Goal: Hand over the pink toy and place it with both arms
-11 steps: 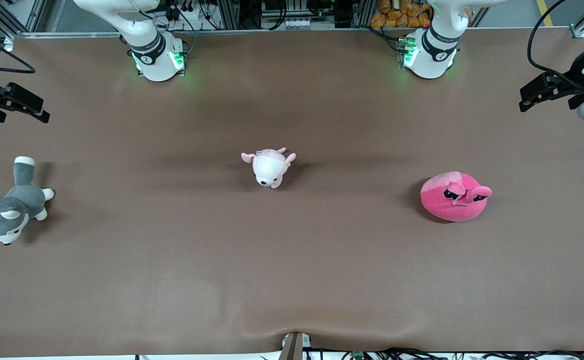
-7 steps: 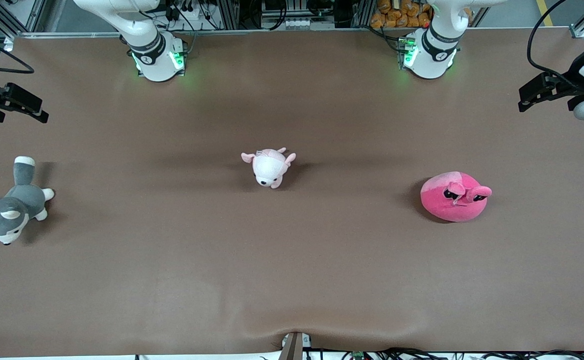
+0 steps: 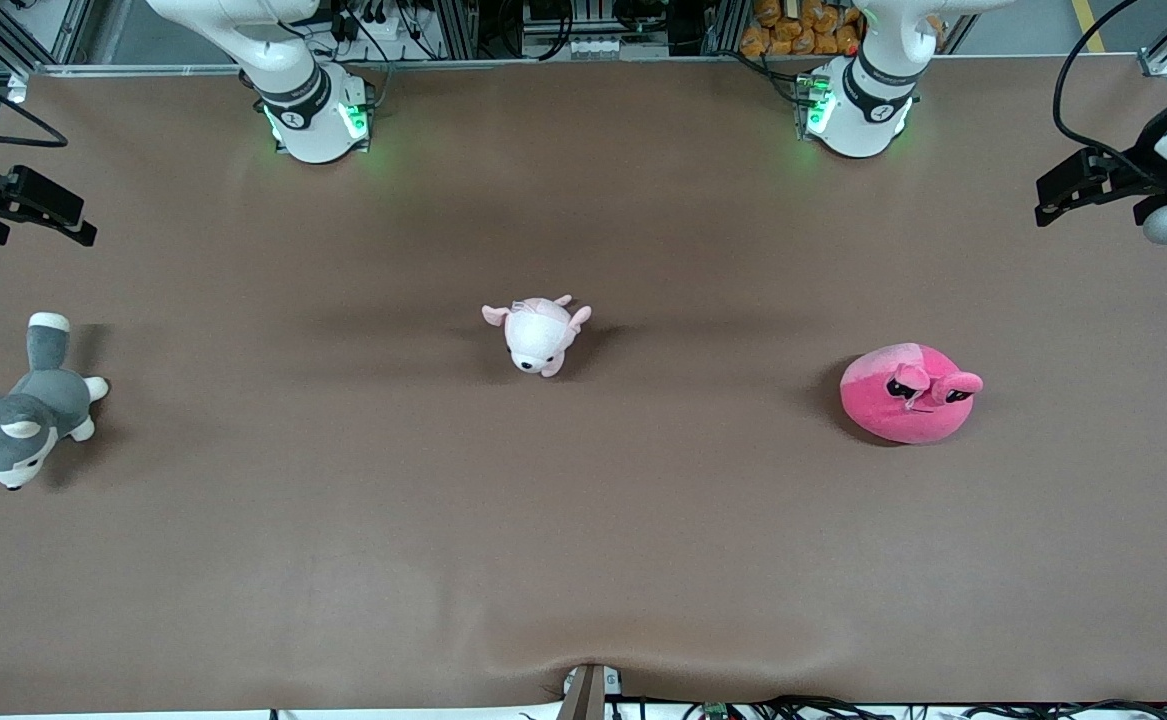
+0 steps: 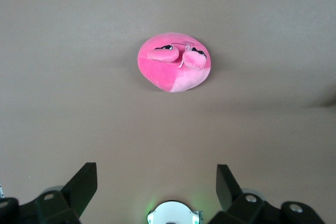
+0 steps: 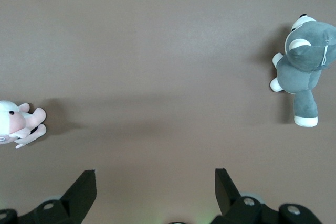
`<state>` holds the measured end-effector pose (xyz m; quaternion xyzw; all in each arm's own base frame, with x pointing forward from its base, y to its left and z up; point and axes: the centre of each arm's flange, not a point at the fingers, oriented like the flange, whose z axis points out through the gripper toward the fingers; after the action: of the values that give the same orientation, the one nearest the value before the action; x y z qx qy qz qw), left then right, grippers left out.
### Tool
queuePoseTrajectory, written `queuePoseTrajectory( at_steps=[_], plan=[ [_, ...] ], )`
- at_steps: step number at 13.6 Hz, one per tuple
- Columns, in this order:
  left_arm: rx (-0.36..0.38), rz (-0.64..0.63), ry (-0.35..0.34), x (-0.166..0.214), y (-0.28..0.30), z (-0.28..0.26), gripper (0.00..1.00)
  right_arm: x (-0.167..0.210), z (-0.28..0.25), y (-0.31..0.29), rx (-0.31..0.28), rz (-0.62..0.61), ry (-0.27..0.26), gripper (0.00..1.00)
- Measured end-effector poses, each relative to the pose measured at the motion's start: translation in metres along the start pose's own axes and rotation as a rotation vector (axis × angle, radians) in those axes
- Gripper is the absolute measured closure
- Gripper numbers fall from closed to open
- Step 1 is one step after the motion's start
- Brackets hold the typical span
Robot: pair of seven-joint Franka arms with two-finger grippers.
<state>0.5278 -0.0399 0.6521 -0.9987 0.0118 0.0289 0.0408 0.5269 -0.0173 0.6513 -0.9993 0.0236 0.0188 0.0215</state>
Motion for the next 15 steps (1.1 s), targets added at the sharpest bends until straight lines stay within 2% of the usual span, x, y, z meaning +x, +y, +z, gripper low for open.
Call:
queuePoseTrajectory(
  at_steps=[4, 15],
  plan=[
    [-0.002, -0.028, -0.011, 0.004, -0.015, 0.006, 0.0, 0.0, 0.0, 0.0, 0.0, 0.0, 0.0, 0.0],
    [-0.004, -0.066, -0.019, 0.007, -0.009, 0.01, 0.0, 0.0, 0.0, 0.0, 0.0, 0.0, 0.0, 0.0]
  ],
)
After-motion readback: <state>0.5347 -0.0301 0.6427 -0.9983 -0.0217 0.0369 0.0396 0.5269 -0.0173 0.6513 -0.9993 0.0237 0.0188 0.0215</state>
